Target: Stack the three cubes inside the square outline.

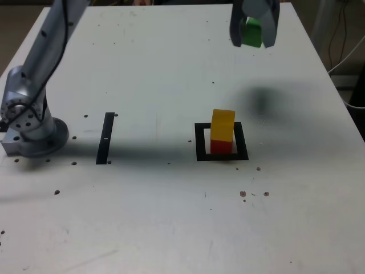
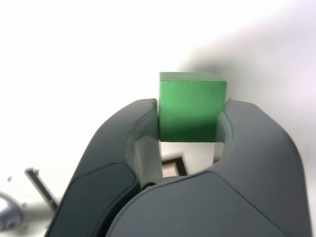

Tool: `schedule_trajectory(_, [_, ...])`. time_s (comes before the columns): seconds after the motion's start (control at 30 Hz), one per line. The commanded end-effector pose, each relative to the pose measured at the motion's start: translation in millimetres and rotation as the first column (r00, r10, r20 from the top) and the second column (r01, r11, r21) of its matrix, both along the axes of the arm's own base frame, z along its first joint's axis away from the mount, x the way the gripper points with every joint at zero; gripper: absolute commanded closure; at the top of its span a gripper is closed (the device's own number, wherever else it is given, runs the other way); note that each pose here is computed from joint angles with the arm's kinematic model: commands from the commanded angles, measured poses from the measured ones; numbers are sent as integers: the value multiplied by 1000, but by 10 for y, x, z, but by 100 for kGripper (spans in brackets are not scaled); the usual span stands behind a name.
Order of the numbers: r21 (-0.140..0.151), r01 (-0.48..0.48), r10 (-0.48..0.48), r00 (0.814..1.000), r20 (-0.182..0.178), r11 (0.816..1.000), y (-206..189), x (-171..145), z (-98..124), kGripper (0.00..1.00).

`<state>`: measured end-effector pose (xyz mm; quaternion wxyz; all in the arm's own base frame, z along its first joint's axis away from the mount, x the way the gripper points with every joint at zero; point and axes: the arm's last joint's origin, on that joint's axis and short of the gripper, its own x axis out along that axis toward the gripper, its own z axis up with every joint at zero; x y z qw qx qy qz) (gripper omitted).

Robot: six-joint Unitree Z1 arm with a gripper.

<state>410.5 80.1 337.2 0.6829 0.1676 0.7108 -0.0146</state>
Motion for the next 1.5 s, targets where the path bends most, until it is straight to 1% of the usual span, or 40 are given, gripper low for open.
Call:
schedule_trajectory(0.0, [25,2,-5,991,132,1000,-437,-852,697,78])
schedule_trajectory(0.07, [24,-1,-3,990,138,1000,-654,-1044,675,78])
schedule_trajectory(0.13, [15,-5,3,989,147,1000,-829,-1232,628,78])
schedule_trajectory(0.2, [-2,-14,14,987,158,1000,-989,-1437,555,78])
schedule_trajectory(0.3, [-28,-28,33,986,163,999,-1145,-1644,456,78])
schedule_trajectory(0.4, [-55,-51,58,987,152,997,-1256,-1774,362,78])
schedule_trajectory(0.53, [-88,-82,92,989,120,993,-1336,-1845,240,78])
schedule_trajectory(0.63, [-105,-93,104,989,103,990,-1362,-1841,170,78])
schedule_trajectory(0.8, [-115,-95,107,989,103,989,-1403,-1721,74,78])
schedule_trajectory(1.03, [-110,-89,101,989,112,990,-1486,-1466,-53,78])
schedule_trajectory(1.27, [-104,-75,86,991,104,992,-1626,-1176,-144,78])
schedule_trajectory(1.47, [-101,-74,85,991,106,992,-1698,-1037,-178,78])
